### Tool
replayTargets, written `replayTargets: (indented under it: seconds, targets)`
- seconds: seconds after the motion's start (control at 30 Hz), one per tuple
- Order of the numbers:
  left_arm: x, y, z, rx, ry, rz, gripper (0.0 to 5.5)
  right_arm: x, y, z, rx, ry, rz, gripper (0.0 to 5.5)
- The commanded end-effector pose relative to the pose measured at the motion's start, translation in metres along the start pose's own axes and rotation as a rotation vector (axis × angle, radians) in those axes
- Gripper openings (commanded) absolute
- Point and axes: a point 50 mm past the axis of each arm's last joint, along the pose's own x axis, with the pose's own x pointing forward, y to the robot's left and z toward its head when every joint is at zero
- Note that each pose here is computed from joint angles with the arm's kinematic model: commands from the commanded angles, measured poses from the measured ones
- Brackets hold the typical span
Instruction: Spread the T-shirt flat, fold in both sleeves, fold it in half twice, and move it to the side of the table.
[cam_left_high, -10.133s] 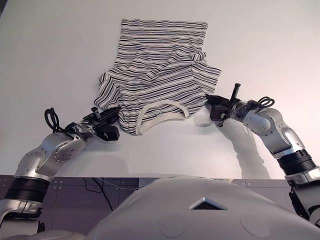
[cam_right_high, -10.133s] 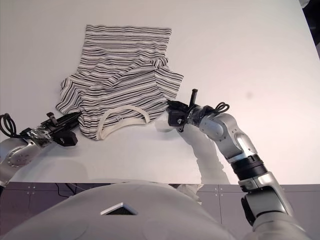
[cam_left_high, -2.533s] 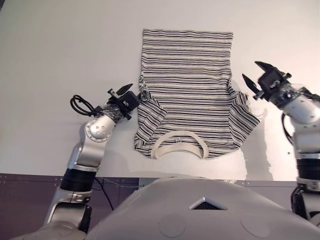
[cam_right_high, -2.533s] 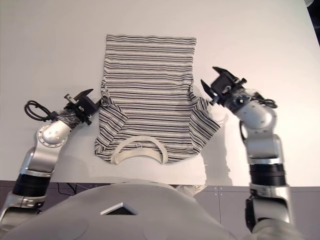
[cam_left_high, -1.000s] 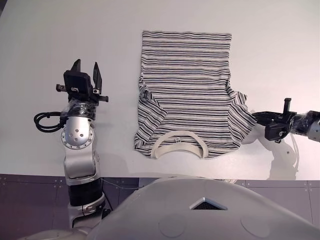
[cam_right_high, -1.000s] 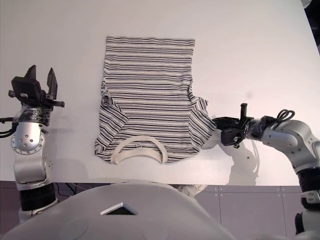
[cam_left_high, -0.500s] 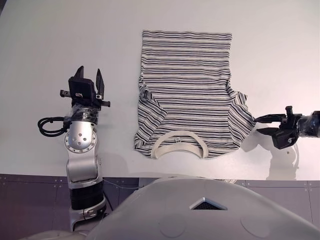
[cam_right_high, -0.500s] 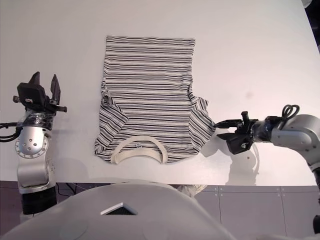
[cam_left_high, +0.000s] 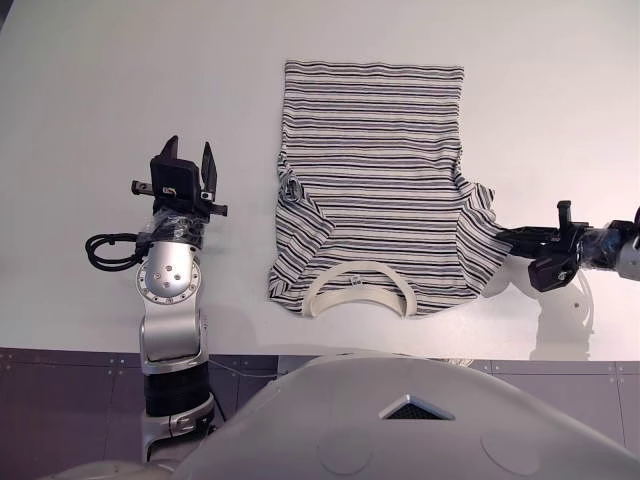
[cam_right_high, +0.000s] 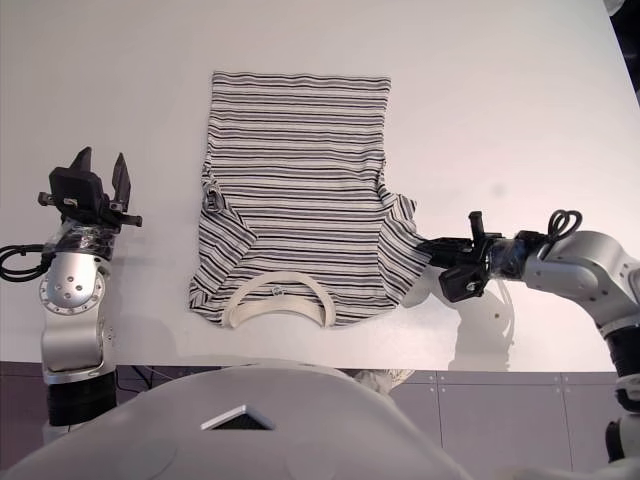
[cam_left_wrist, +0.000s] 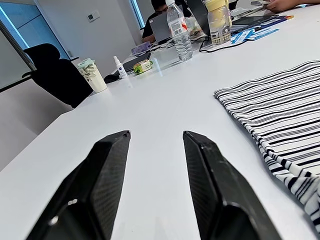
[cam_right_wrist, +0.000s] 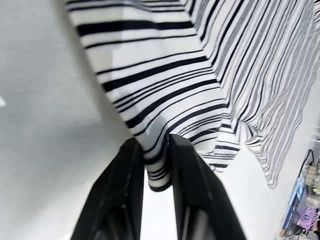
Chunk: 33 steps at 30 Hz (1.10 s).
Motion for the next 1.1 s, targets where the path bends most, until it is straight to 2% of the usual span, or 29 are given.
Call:
replayTargets:
  seconds: [0.03, 0.2, 0.43, 0.77, 0.87, 0.93, 1.1]
  targets:
    - [-0.002, -0.002, -0.001, 0.004, 0.001, 0.016, 1.98, -0.002, 0.0, -0.003, 0.011, 0.022, 0.011, 0.14]
    - [-0.002, -0.002, -0.001, 0.007, 0.002, 0.018, 1.98, -0.003, -0.009, -0.005, 0.027, 0.031, -0.069, 0.14]
    - [-0.005, -0.001, -0.001, -0.008, 0.004, 0.041, 1.98, -0.002, -0.047, 0.016, 0.091, -0.163, -0.321, 0.14]
    - [-0.002, -0.003, 0.001, 0.001, -0.005, -0.003, 1.98, 0.027, -0.038, 0.061, 0.058, -0.391, -0.213, 0.14]
    - [-0.001, -0.001, -0.001, 0.008, 0.004, -0.012, 1.98, 0.039, -0.034, 0.066, 0.059, -0.379, -0.198, 0.14]
    - [-0.002, -0.002, -0.001, 0.021, 0.008, -0.035, 1.98, 0.049, -0.033, 0.062, 0.071, -0.314, -0.209, 0.14]
    - [-0.013, 0.001, -0.007, 0.062, 0.04, -0.1, 1.98, 0.059, -0.037, 0.058, 0.164, -0.257, -0.293, 1.08]
